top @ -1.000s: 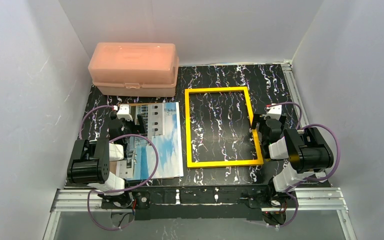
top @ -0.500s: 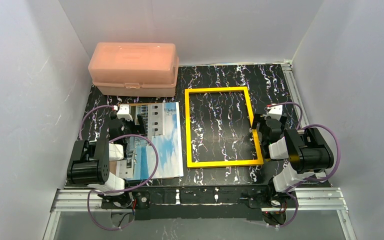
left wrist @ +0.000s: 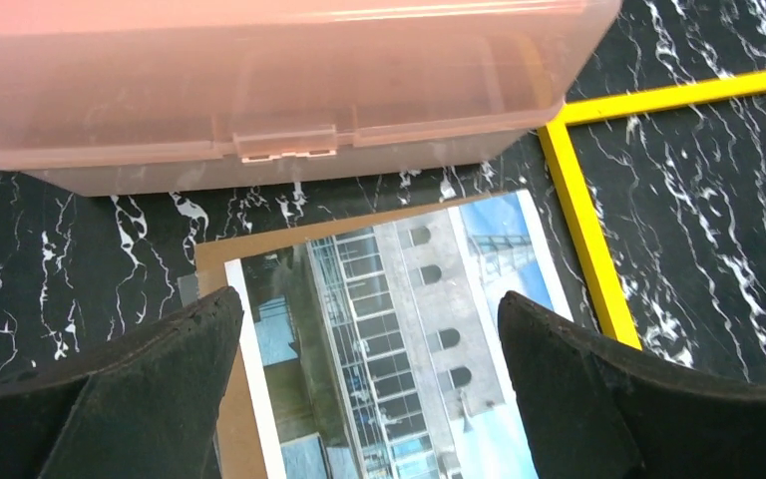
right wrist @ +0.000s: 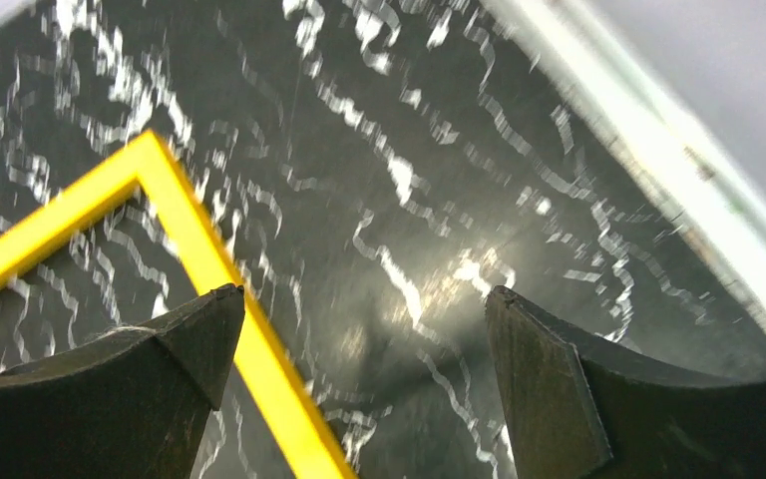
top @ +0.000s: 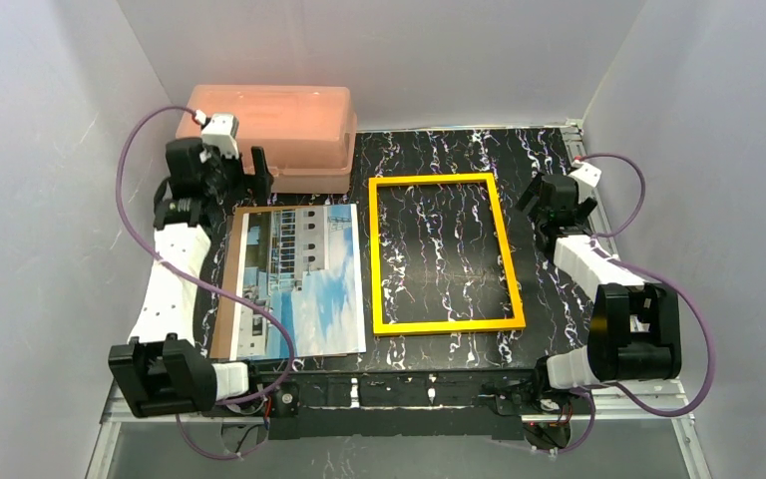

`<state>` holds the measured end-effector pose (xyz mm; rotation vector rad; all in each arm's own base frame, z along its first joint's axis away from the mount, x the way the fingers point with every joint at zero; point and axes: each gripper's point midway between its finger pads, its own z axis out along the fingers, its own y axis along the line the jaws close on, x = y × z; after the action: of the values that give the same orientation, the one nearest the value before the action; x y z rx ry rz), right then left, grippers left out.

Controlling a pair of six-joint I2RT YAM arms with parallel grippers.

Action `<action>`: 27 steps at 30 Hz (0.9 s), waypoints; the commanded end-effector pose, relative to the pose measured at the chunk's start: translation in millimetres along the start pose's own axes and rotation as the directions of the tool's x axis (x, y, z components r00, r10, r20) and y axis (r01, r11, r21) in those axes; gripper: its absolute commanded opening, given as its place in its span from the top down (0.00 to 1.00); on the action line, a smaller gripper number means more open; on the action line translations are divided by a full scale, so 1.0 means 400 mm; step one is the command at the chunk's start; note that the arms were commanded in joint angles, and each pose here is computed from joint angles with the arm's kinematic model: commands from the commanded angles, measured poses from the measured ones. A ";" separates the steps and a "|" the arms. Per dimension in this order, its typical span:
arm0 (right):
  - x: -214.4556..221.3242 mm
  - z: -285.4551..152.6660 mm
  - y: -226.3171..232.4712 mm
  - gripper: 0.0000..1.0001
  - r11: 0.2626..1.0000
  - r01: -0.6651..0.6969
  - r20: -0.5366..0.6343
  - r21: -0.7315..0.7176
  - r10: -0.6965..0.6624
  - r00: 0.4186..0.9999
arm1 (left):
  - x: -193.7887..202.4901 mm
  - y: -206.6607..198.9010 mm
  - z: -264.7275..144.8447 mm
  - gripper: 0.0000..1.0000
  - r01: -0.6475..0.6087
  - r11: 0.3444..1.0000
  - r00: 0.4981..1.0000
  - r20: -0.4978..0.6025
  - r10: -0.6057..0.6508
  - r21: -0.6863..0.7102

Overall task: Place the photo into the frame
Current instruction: Turn over the photo frame at the center of the board.

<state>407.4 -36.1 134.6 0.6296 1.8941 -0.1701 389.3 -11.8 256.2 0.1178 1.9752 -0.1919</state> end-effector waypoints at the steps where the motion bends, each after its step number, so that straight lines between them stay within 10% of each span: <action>1: 0.075 -0.077 0.085 0.01 0.987 -0.023 -0.247 -0.159 -0.017 0.969 | 0.125 -0.034 -0.089 0.02 0.047 0.996 0.920 -0.392 -0.013 0.077; 15: 0.288 -0.488 0.600 0.01 0.782 0.361 -0.166 -0.507 -0.500 0.850 | 0.071 0.027 -0.202 0.02 0.018 0.997 0.916 -0.399 -0.045 -0.072; 27: 0.577 -0.562 0.721 0.11 0.671 0.480 -0.188 -0.566 -0.672 0.716 | 0.136 0.021 -0.219 0.02 0.044 0.997 0.861 -0.504 -0.072 -0.067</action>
<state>289.7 376.8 55.2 -0.4473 2.3752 0.0260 302.9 16.5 243.6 0.0750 2.4618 -0.1200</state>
